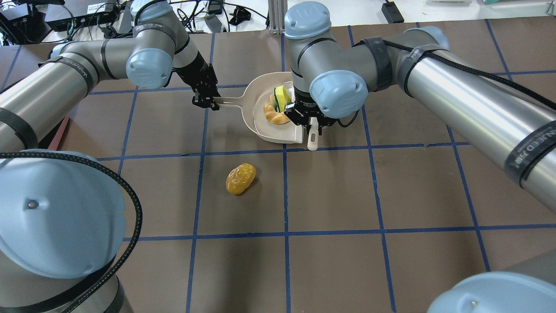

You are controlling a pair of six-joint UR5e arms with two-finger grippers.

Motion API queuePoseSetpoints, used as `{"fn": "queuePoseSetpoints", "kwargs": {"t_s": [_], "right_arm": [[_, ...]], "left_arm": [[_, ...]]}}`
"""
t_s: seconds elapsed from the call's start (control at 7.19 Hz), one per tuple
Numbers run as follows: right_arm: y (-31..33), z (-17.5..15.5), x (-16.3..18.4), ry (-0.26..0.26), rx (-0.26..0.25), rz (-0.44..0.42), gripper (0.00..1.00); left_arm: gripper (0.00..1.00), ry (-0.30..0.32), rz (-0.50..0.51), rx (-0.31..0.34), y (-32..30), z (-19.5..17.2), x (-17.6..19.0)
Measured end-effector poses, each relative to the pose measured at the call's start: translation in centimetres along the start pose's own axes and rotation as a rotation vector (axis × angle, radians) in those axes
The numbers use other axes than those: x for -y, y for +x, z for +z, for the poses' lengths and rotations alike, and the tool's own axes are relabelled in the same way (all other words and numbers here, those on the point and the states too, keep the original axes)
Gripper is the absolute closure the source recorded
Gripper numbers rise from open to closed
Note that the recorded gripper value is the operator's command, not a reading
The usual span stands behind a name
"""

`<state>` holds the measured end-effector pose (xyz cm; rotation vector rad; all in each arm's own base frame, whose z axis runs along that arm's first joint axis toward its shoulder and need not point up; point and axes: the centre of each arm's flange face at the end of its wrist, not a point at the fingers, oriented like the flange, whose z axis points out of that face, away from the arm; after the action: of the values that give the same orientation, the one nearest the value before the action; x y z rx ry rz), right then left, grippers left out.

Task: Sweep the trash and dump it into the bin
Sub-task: 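Sweep the bread roll and sponge into the dustpan with the right-held brush, then move the dustpan toward the yellow potato while the right gripper follows with the brush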

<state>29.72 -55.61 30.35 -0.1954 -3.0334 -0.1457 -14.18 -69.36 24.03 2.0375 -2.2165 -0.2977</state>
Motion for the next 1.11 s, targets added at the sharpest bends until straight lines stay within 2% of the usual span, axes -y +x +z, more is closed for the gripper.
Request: {"fn": "queuePoseSetpoints", "kwargs": {"t_s": [0.28, 0.42, 0.69, 0.97, 1.11], "right_arm": [[3.4, -4.2, -2.8, -0.029, -0.004, -0.058, 1.0], [4.8, -4.8, -3.9, -0.048, -0.006, -0.067, 1.0], [5.9, -2.3, -6.4, -0.108, -0.006, -0.068, 1.0], [5.9, -0.9, -9.6, -0.161, 0.06, -0.05, 1.0], [5.8, -0.1, -11.2, -0.183, 0.076, -0.045, 1.0]], "left_arm": [[1.0, -0.007, -0.033, -0.01, -0.2, -2.4, 2.6], [1.0, -0.007, -0.042, -0.013, -0.5, -4.0, 3.8], [1.0, -0.003, -0.037, -0.024, -2.4, -9.0, 6.4], [1.0, 0.034, -0.01, 0.021, -5.5, -12.8, 8.6], [1.0, 0.042, -0.005, 0.033, -7.1, -13.8, 10.1]]}}
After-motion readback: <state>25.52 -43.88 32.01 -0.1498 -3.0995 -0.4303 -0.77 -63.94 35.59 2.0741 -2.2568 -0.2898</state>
